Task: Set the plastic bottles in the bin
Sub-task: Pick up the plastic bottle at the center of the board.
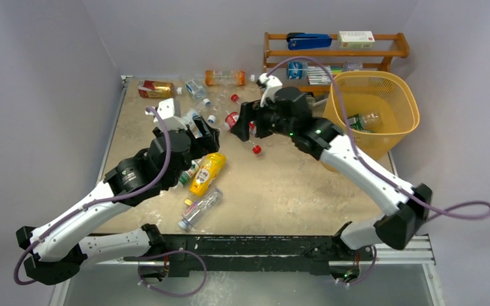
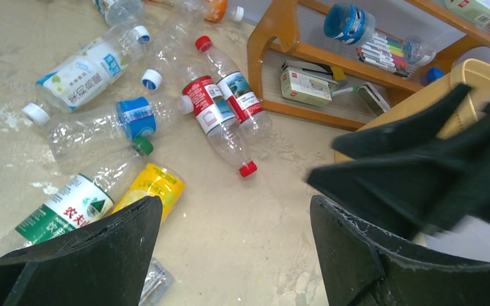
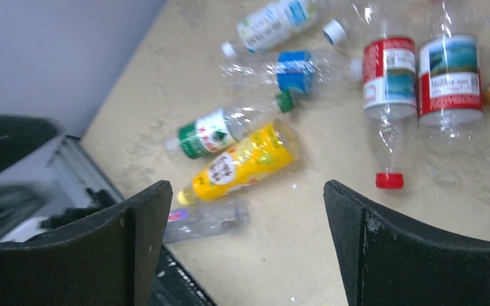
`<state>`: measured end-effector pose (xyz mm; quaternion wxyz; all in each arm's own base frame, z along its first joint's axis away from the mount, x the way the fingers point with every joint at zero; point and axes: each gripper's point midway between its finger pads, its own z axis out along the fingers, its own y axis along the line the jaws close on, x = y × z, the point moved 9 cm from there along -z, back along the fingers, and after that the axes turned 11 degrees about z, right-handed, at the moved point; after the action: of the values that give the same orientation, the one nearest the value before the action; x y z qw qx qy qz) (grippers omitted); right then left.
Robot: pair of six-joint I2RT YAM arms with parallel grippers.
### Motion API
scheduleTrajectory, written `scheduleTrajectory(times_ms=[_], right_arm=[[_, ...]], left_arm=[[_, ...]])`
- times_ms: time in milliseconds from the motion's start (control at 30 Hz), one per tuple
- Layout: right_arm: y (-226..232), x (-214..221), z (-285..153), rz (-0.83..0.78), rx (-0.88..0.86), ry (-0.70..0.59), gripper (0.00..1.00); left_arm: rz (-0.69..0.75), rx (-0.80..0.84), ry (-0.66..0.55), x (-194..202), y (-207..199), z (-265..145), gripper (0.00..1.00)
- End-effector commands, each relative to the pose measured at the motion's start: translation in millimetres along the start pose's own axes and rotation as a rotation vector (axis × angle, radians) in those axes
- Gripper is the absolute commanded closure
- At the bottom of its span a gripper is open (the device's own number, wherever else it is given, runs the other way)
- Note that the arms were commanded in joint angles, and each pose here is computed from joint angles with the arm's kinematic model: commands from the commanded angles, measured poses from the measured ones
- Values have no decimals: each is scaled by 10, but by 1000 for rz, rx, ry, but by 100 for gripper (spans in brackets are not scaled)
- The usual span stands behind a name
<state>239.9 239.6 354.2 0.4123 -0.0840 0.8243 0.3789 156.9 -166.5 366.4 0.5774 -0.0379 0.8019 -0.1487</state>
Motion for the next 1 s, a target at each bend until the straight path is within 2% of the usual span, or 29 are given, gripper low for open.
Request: scheduleTrajectory(times_ms=[0,133,233,367,467,633,967], right_arm=[[-246,82,411,-30,179,-61,11],[-481,239,778,-60,283,-16,16],[-633,405,1026,-89,318,64,22],[-803,530,1302,-127,359,109,32],[-921,641,1478,-143,371,149,36],[-1147,830,1633,-145,409,210,37],[-1413,1041,1658,-165,458,261,38]], left_arm=[[-46,-10,9,59,88,-61,15],[-46,-4,32,139,150,-99,16],[-18,-10,61,186,188,-117,16],[15,1,94,227,206,-140,16],[44,8,135,304,214,-136,17],[42,-6,137,328,302,-196,17],[-1,9,131,338,340,-248,17]])
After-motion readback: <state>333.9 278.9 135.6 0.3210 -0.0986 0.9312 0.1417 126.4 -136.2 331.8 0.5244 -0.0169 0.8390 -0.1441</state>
